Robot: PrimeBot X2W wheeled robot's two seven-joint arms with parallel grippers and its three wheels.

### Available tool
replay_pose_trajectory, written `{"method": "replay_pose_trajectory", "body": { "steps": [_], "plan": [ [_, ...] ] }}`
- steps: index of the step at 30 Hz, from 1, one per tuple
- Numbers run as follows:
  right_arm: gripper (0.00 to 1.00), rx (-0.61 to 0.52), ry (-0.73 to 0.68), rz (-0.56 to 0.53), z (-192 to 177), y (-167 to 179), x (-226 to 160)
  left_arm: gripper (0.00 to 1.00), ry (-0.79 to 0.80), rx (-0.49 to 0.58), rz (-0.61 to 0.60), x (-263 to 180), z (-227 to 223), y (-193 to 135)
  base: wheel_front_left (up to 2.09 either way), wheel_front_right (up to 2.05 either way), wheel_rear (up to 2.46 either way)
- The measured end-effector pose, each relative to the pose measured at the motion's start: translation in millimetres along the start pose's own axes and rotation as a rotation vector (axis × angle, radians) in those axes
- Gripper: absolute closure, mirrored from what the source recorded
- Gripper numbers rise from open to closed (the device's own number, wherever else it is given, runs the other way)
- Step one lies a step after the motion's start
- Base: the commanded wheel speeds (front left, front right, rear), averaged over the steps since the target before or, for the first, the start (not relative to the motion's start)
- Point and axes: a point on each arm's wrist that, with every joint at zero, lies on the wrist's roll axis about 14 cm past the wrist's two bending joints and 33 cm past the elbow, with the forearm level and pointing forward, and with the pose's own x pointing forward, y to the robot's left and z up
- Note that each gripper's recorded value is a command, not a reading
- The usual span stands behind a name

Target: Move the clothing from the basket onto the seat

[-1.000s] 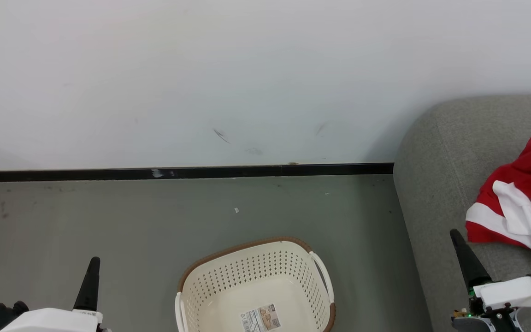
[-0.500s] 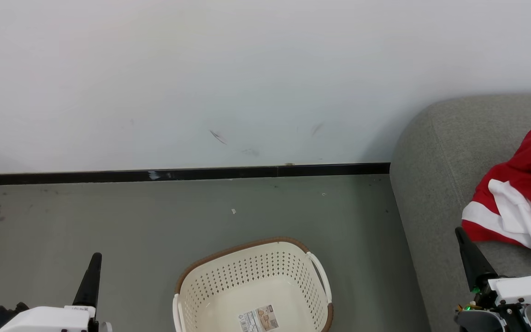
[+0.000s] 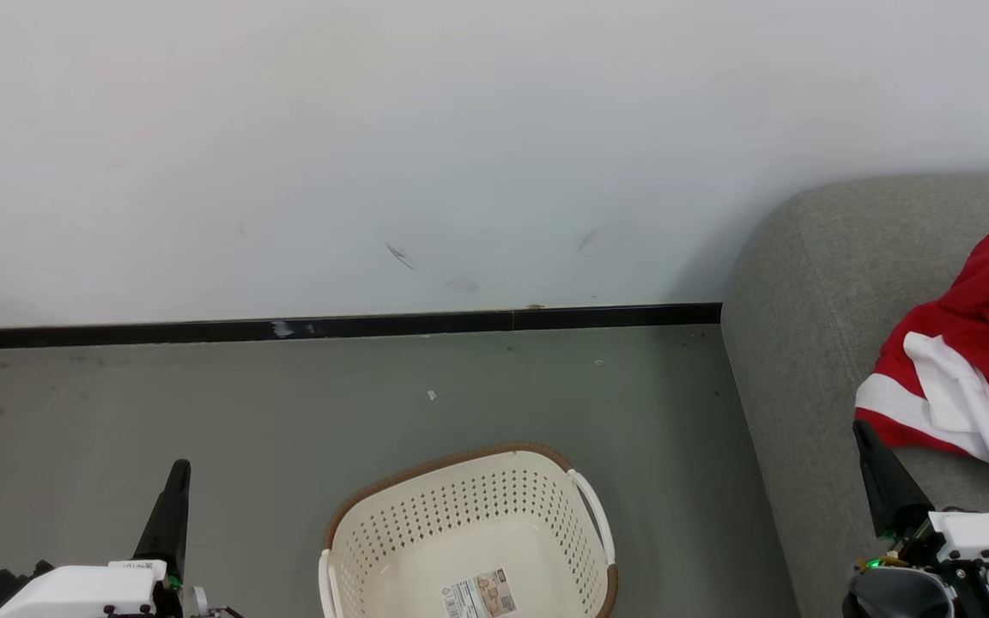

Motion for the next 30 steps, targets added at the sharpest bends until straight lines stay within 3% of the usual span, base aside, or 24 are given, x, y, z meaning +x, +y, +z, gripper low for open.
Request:
{"method": "replay_pose_trajectory", "body": {
  "steps": [30],
  "plan": [
    [1.0,0.003,-0.001,-0.003,0.2,-0.9,0.0,1.0,-0.002,0.0,0.001,-0.2,0.5,1.0,0.0,0.0,0.0]
  ]
}}
